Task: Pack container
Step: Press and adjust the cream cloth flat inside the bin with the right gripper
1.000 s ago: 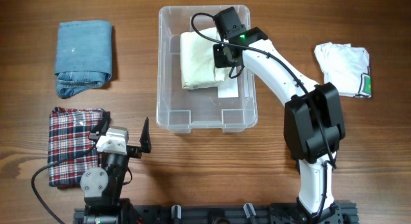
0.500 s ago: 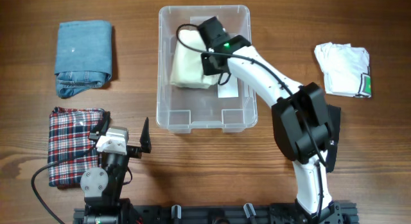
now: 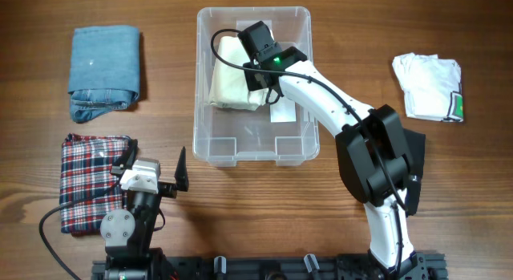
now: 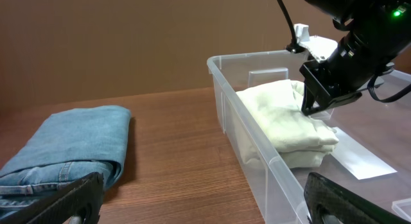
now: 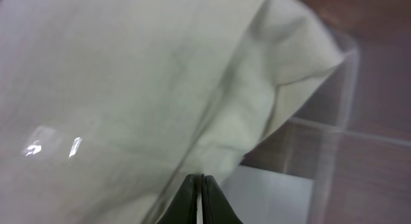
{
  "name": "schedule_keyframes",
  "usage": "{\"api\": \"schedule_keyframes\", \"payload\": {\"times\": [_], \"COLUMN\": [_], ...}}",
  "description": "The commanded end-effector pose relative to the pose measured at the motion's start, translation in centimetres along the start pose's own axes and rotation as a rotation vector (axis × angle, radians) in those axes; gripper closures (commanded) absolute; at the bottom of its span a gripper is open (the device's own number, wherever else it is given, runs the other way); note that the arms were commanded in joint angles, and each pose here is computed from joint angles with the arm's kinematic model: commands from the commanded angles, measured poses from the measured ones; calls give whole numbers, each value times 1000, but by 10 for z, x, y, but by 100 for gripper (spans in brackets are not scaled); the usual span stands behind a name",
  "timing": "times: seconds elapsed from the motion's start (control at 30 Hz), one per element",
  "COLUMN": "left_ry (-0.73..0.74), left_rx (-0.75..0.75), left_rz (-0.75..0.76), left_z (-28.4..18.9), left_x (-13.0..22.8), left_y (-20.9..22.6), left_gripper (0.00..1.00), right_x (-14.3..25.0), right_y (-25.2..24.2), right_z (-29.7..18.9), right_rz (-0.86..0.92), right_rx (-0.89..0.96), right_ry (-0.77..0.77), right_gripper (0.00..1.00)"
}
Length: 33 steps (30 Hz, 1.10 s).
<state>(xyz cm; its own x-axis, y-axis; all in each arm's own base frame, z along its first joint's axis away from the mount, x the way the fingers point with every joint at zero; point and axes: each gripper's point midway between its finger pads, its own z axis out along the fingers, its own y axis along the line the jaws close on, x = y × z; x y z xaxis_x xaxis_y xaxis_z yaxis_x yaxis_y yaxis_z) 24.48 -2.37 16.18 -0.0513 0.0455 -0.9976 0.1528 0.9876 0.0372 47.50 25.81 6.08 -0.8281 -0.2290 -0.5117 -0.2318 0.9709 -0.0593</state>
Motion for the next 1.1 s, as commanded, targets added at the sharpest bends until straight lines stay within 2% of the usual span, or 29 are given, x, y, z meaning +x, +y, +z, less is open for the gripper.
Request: {"api": "schedule_keyframes", "payload": {"times": [0.0,0.2,0.6,0.9,1.07], "left_ry": [0,0,0,0,0], "left_rx": [-15,-15,-15,-15,-15], "left_rz": [11,11,11,11,11], "left_z": [0,0,0,0,0], "left_x": [1,1,1,1,1], "left_y": [3,3,3,3,3], "left_gripper": [0,0,0,0,0], "right_x": [-11,-32,-37,-30,-30], "right_y": [-26,-50,-44,-31,-9], "right_z": [2,-3,11,32,39], "right_rz": [-31,4,103,101,98], "right_rx": [167,280,141,83,-32], "right_ry": [-50,-136,-139,-122,-115], "right_gripper": [96,95,96,95,95]}}
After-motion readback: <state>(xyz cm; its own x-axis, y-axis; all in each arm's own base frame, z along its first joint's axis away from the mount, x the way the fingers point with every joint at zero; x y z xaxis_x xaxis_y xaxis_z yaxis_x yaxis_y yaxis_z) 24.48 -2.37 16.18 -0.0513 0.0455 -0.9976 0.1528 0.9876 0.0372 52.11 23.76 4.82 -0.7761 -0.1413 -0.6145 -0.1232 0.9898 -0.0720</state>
